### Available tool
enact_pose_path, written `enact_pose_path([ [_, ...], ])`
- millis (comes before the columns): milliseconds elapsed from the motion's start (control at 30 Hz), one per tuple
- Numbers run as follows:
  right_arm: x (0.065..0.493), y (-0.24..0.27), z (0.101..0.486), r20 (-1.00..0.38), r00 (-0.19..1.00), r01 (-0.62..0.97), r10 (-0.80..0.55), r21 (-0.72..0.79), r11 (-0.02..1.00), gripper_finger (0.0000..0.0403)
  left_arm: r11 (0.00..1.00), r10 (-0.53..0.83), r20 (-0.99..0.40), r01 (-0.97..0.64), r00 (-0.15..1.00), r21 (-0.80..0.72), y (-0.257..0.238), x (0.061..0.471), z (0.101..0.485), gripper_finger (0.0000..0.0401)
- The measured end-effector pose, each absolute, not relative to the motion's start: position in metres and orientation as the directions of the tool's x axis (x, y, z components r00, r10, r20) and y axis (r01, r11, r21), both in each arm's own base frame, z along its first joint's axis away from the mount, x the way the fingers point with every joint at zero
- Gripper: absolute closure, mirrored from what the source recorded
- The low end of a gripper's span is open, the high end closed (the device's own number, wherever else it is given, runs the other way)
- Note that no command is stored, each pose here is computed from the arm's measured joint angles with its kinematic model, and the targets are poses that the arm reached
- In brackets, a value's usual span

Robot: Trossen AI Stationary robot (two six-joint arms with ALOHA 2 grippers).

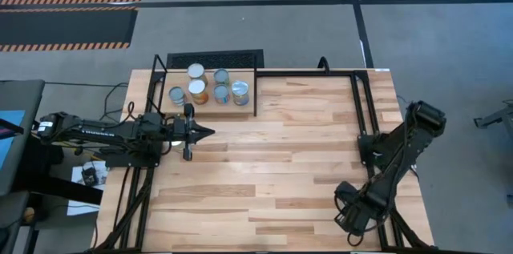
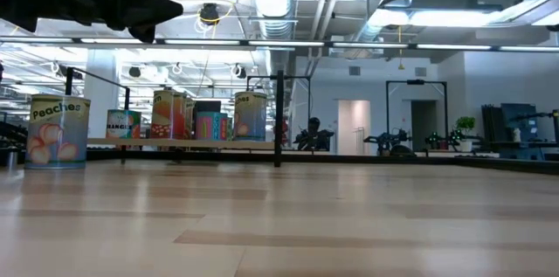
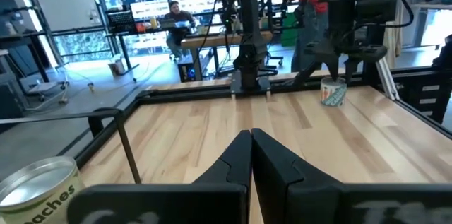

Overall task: Pick and place cans onto a shelf
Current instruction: Put the canned carrots on the shelf

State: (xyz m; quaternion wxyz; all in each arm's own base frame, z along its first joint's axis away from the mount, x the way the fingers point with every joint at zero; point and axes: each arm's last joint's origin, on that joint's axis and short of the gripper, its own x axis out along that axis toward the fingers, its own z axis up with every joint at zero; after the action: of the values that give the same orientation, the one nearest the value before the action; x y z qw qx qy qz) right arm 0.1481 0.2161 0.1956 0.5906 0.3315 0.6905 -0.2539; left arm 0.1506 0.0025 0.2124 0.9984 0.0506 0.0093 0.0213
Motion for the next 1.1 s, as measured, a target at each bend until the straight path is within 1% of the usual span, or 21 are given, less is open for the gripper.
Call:
enact_pose_path([
  [100,0.150,0.216,0.193,-0.986,-0.082,0.762,0.148,0.034,0.647,0.0207,0.994,0.044,-0.022,-0.042,0.999,0.098,0.003,0.151,0.212,0.0400],
  [200,0.153,0.215,0.193,-0.988,-0.061,0.764,0.143,0.046,0.643,0.0200,0.994,0.050,-0.022,-0.048,0.998,0.097,0.003,0.151,0.212,0.0400],
  [300,0.157,0.212,0.192,-0.989,-0.056,0.774,0.138,0.044,0.632,0.0205,0.994,0.051,-0.022,-0.048,0.998,0.098,0.003,0.151,0.212,0.0400],
  [467,0.159,0.210,0.192,-0.991,-0.041,0.774,0.127,0.049,0.631,0.0227,0.994,0.051,-0.027,-0.048,0.998,0.098,0.003,0.151,0.211,0.0400],
  [600,0.159,0.208,0.192,-0.992,-0.047,0.772,0.115,0.037,0.635,0.0229,0.994,0.051,-0.028,-0.048,0.998,0.098,0.003,0.151,0.211,0.0400],
  [933,0.161,0.204,0.191,-0.994,-0.055,0.767,0.096,0.020,0.641,0.0177,0.994,0.051,-0.029,-0.048,0.998,0.095,0.003,0.151,0.211,0.0400],
  [1100,0.159,0.203,0.191,-0.994,-0.074,0.769,0.079,-0.007,0.639,0.0172,0.994,0.051,-0.030,-0.048,0.998,0.095,0.003,0.151,0.211,0.0400],
])
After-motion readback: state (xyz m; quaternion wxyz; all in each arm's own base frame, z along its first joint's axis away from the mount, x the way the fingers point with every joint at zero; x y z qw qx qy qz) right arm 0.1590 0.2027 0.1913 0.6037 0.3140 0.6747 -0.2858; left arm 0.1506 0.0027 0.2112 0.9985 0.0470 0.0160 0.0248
